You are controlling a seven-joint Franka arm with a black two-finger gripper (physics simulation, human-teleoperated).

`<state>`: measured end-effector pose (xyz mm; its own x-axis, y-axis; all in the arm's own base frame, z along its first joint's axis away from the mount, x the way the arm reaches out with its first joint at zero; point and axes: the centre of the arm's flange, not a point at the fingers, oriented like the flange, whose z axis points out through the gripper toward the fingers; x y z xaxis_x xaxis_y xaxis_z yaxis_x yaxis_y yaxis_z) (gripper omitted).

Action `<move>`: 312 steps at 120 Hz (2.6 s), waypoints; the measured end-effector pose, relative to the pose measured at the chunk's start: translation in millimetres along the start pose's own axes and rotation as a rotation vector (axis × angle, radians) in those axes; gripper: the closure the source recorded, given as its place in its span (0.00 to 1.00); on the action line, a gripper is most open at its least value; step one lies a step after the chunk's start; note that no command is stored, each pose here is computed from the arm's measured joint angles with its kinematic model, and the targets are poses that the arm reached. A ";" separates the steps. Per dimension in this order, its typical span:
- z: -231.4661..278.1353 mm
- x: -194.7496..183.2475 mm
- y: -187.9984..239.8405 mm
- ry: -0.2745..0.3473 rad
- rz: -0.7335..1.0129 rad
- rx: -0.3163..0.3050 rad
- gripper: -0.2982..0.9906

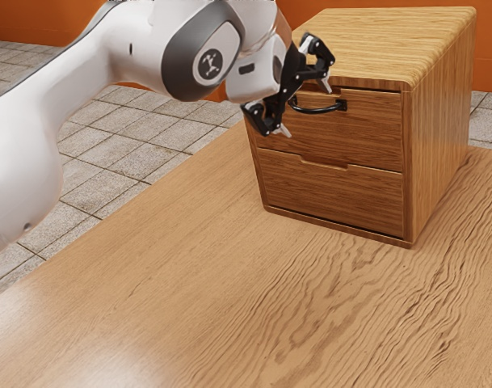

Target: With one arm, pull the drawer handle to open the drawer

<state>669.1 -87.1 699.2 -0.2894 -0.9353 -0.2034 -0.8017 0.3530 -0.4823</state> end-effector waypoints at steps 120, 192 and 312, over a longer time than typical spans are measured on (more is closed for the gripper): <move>45.6 -36.4 13.4 -0.053 -0.043 0.012 0.23; 91.1 -49.4 21.7 -0.071 -0.057 -0.021 0.23; 39.5 -28.2 60.0 -0.024 -0.047 -0.038 0.23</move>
<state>649.8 -38.6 642.3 -0.2383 -0.9500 -0.2018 -0.8337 0.3066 -0.4592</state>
